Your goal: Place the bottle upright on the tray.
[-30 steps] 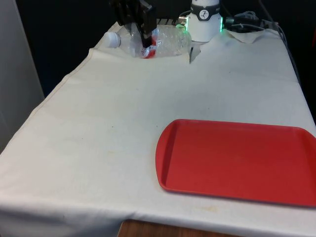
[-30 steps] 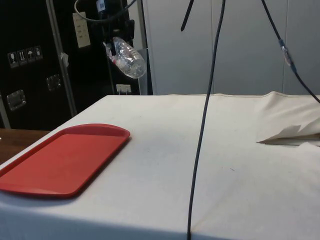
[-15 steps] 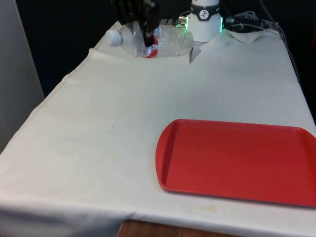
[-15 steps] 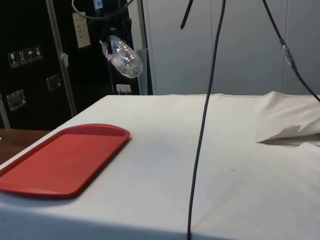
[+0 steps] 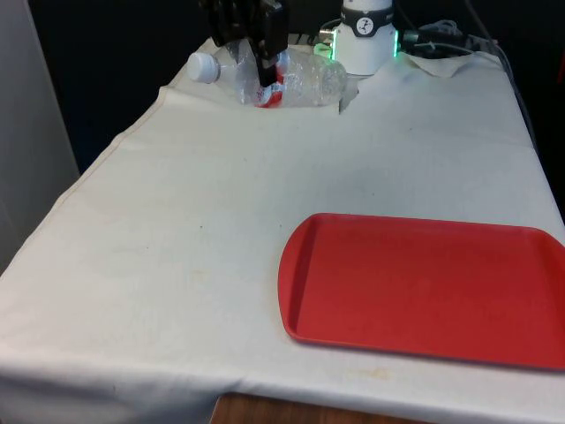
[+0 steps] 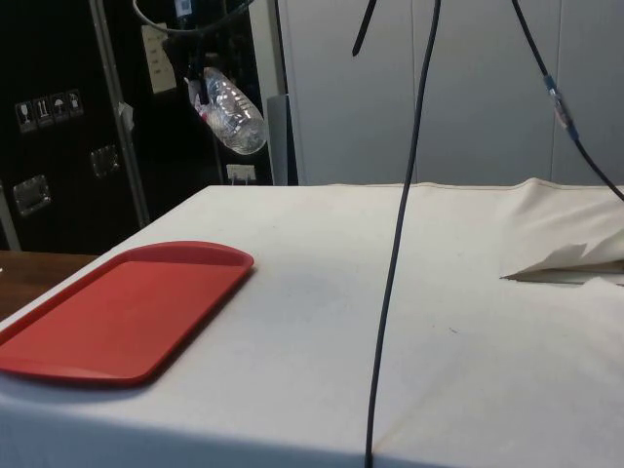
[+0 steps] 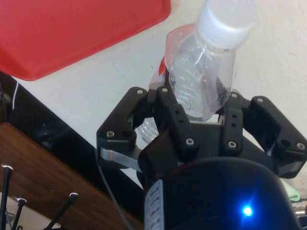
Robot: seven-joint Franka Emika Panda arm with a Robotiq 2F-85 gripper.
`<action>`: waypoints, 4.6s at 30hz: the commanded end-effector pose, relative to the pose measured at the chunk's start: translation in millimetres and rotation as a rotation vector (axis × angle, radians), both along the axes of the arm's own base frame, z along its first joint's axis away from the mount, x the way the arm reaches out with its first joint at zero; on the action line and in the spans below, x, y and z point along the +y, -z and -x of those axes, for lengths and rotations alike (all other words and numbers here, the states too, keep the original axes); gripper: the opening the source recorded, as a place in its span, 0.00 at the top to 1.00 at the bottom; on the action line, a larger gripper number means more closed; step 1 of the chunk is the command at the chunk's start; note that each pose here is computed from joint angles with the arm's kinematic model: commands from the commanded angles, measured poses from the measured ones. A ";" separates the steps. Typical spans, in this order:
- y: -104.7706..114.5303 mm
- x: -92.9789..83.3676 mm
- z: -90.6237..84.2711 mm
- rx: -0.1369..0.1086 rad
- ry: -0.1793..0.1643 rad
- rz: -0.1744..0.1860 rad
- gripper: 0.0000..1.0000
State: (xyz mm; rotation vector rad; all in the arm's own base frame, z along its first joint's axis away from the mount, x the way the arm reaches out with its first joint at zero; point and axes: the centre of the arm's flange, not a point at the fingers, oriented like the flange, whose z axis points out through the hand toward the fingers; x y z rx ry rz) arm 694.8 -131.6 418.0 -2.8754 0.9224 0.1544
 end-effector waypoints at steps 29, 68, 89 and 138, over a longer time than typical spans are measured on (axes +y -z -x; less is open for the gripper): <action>2.7 -2.0 13.9 0.022 -0.005 -0.007 0.65; 8.9 2.7 22.3 0.071 0.004 -0.036 0.65; 13.8 4.4 17.8 0.100 0.000 -0.039 0.65; -45.8 4.0 43.1 0.088 -0.012 -0.041 0.65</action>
